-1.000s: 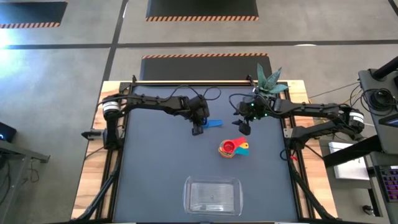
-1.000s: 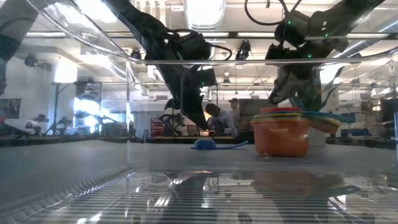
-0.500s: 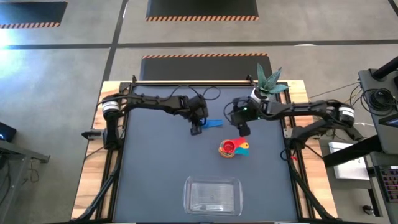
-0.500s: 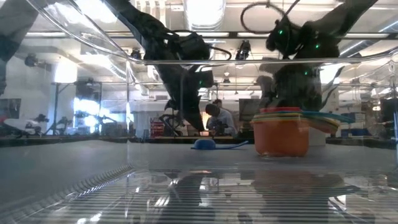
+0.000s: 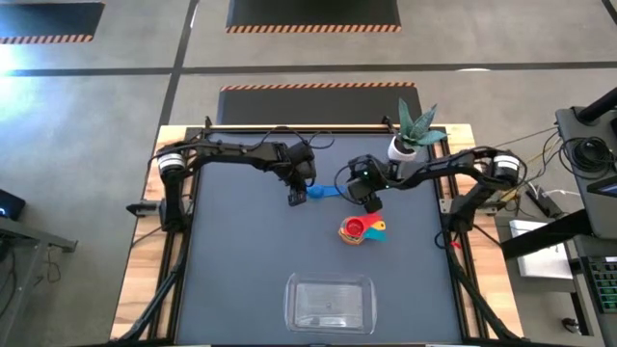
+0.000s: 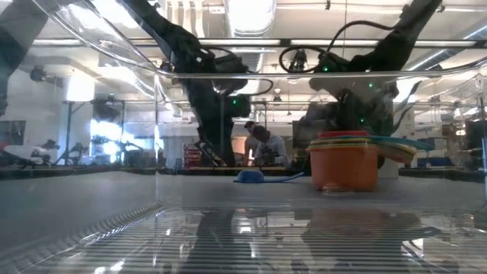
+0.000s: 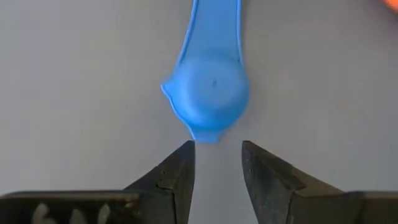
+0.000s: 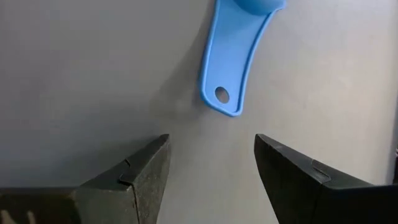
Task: Nest measuring cups in basket
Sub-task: Stack the red measuring cup into the light blue measuring cup
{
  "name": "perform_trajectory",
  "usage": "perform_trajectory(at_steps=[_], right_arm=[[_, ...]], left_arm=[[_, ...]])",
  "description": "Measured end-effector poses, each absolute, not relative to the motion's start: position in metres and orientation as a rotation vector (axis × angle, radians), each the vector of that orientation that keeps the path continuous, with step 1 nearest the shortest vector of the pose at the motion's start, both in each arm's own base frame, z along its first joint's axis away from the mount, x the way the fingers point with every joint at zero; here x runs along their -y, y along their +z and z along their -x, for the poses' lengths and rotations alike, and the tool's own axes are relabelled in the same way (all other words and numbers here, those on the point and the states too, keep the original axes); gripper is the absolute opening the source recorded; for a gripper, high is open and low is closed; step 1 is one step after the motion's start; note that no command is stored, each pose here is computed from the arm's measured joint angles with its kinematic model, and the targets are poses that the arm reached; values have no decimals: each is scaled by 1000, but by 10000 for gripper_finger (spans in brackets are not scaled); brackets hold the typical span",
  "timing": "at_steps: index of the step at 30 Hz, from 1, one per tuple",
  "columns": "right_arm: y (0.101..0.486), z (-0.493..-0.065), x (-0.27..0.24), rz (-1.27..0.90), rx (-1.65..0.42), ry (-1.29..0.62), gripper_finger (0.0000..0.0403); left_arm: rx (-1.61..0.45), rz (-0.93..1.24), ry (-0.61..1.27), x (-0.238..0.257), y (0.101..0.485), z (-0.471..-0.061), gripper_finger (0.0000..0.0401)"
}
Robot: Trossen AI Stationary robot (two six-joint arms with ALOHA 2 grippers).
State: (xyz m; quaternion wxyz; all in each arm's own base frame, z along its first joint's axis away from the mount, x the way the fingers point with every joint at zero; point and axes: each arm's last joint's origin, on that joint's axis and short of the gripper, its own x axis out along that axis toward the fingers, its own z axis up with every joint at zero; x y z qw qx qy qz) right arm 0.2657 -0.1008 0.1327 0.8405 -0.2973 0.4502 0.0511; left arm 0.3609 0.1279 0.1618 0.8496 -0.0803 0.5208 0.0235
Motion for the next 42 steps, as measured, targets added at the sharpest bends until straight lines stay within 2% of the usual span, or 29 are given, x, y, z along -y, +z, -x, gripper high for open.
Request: perform_trajectory(at_steps=[9, 23, 27, 35, 42], right_arm=[[128, -283, 107, 699, -929, 122, 224], [125, -296, 112, 775, -888, 125, 220], [127, -298, 113, 786, -864, 109, 196], [122, -299, 113, 777, -881, 102, 118], [118, -299, 114, 781, -912, 86, 114]], left_arm=[[-1079, 195, 71, -126, 141, -352, 102], [-1020, 185, 66, -126, 137, -354, 100], [-1014, 184, 52, -126, 136, -355, 100], [-1040, 196, 44, -127, 122, -358, 100], [-1039, 195, 45, -127, 121, -358, 100]])
